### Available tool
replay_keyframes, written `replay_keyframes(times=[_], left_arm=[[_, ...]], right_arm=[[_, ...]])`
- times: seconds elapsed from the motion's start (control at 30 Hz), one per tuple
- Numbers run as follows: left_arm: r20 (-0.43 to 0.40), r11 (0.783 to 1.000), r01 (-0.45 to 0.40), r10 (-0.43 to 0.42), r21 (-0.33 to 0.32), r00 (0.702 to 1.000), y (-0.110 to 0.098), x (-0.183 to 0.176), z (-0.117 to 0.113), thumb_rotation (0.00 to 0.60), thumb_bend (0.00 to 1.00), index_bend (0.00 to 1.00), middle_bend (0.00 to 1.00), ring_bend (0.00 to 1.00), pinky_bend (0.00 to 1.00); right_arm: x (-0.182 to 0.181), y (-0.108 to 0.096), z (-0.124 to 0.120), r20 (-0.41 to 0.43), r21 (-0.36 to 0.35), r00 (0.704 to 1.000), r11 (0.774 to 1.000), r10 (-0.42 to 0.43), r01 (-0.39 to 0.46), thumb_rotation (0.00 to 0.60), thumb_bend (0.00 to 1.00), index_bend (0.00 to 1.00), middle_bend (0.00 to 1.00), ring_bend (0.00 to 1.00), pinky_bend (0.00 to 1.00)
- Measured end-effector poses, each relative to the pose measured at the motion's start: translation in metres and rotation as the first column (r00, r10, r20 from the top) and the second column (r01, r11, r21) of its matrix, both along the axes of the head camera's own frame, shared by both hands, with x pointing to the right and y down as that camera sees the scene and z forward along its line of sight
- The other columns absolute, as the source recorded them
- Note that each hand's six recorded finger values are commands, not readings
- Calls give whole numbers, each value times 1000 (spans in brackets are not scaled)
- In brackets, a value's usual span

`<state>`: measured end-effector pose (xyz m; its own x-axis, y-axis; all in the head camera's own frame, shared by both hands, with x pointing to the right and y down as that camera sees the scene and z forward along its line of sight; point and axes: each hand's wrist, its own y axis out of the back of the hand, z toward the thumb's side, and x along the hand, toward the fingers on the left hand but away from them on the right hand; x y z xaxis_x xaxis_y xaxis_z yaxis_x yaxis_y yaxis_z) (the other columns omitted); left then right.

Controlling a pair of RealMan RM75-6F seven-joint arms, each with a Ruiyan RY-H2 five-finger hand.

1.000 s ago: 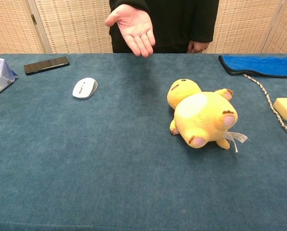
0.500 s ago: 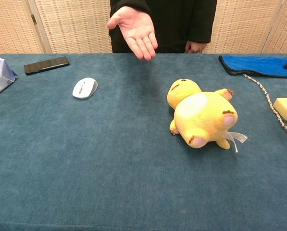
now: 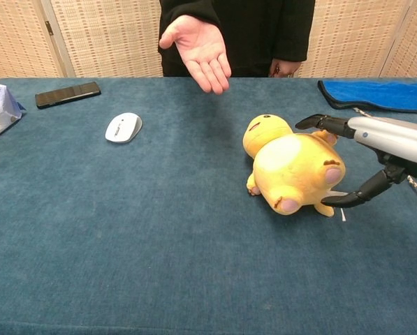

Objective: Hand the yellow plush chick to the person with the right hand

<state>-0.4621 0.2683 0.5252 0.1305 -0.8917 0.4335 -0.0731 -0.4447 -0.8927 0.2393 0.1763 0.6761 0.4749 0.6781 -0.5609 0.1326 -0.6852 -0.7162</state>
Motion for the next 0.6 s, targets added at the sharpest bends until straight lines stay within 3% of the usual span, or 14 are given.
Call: replay_keyframes(times=[0.1, 0.2, 0.27, 0.37, 0.43, 0.6], left_arm=[[-5, 1000, 7, -7, 8, 1000, 0, -2, -3, 600, 221, 0, 0, 7, 177], [-11, 1000, 11, -11, 11, 1000, 0, -3, -6, 600, 222, 0, 0, 7, 177], [-16, 1000, 14, -14, 14, 1000, 0, -4, -7, 600, 222, 0, 0, 6, 177], [-23, 1000, 16, -16, 24, 1000, -1, -4, -10, 600, 222, 0, 0, 6, 177], [-25, 999, 18, -17, 28, 1000, -1, -5, -11, 600, 222, 0, 0, 6, 177], [-25, 999, 20, -20, 27, 999, 0, -6, -11, 600, 222, 0, 0, 6, 177]], right_arm=[[0, 0, 11, -16, 11, 1000, 1000, 8, -8, 600, 202, 0, 21, 9, 93], [-2, -2, 18, -27, 46, 999, 999, 18, -17, 600, 294, 45, 184, 146, 347], [-4, -4, 22, -30, 71, 999, 997, 22, -19, 600, 355, 178, 309, 306, 554], [-7, -6, 26, -15, 89, 999, 996, 32, -31, 600, 430, 403, 471, 478, 728], [-10, -8, 26, 15, 102, 999, 994, 44, -46, 600, 454, 474, 524, 533, 781], [-9, -16, 11, 80, 178, 995, 981, 61, -74, 600, 455, 483, 531, 539, 785]])
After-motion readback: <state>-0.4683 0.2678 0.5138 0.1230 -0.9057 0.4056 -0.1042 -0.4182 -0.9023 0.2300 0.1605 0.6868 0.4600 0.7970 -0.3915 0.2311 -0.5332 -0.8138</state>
